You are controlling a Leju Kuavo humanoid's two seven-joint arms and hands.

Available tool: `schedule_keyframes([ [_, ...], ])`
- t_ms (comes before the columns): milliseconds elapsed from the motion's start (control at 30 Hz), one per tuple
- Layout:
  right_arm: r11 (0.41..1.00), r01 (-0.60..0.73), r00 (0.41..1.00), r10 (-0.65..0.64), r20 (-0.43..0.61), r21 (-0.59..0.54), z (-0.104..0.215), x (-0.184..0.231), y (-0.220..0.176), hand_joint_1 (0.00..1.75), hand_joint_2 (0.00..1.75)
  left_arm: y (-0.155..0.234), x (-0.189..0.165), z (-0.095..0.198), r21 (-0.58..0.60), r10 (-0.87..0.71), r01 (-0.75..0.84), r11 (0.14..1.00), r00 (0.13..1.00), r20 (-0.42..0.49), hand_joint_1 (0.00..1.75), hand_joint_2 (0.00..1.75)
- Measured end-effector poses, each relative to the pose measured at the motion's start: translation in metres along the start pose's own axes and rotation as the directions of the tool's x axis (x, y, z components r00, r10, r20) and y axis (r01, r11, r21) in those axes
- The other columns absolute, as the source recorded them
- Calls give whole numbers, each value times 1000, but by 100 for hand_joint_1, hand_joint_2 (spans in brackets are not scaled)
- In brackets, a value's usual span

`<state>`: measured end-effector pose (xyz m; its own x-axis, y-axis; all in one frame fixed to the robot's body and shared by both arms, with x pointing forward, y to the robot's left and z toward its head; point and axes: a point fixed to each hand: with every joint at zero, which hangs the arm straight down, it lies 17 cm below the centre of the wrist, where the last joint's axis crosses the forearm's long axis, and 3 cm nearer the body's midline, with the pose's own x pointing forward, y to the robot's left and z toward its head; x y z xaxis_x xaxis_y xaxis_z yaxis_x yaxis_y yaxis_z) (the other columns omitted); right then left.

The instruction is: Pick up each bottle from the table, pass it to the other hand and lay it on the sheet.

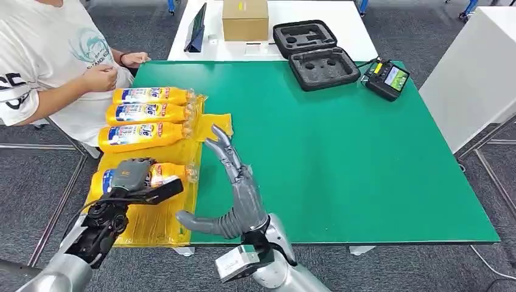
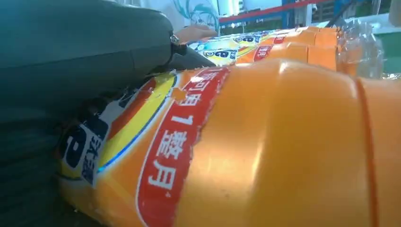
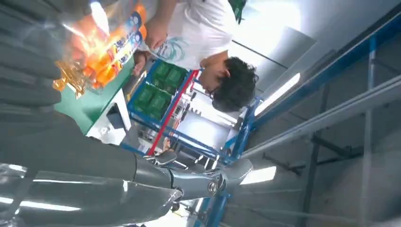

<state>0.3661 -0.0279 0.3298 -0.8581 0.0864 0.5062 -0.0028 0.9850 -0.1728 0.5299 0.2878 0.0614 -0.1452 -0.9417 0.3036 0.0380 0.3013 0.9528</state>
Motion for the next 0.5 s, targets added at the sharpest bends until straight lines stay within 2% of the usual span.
schedule_keyframes([
  [200, 1000, 10, 1000, -10, -13, 13, 2, -3, 5, 0, 175, -7, 0, 0, -20, 12, -12, 1000, 1000, -9, 162, 175],
  [233, 1000, 11, 1000, -11, -15, 14, 3, -4, 6, 0, 175, -8, 0, 0, -22, 13, -13, 1000, 1000, -10, 147, 175],
  [267, 1000, 10, 1000, -10, -17, 16, 3, -4, 6, 0, 175, -9, 0, 0, -24, 13, -14, 1000, 1000, -11, 44, 175],
  [300, 1000, 10, 1000, -10, -18, 16, 3, -5, 6, 0, 175, -9, 0, -1, -25, 14, -14, 1000, 1000, -11, 0, 175],
  [367, 1000, 14, 1000, -14, -22, 21, 4, -6, 7, 0, 175, -11, 1, 0, -35, 28, -29, 999, 999, -15, 0, 175],
  [400, 1000, 18, 1000, -17, -25, 23, 5, -6, 8, 0, 175, -13, 1, 0, -46, 46, -46, 998, 999, -17, 0, 0],
  [500, 999, 26, 999, -25, -31, 31, 5, -9, 10, 0, 175, -24, 6, 0, -113, 132, -133, 985, 991, -17, 0, 0],
])
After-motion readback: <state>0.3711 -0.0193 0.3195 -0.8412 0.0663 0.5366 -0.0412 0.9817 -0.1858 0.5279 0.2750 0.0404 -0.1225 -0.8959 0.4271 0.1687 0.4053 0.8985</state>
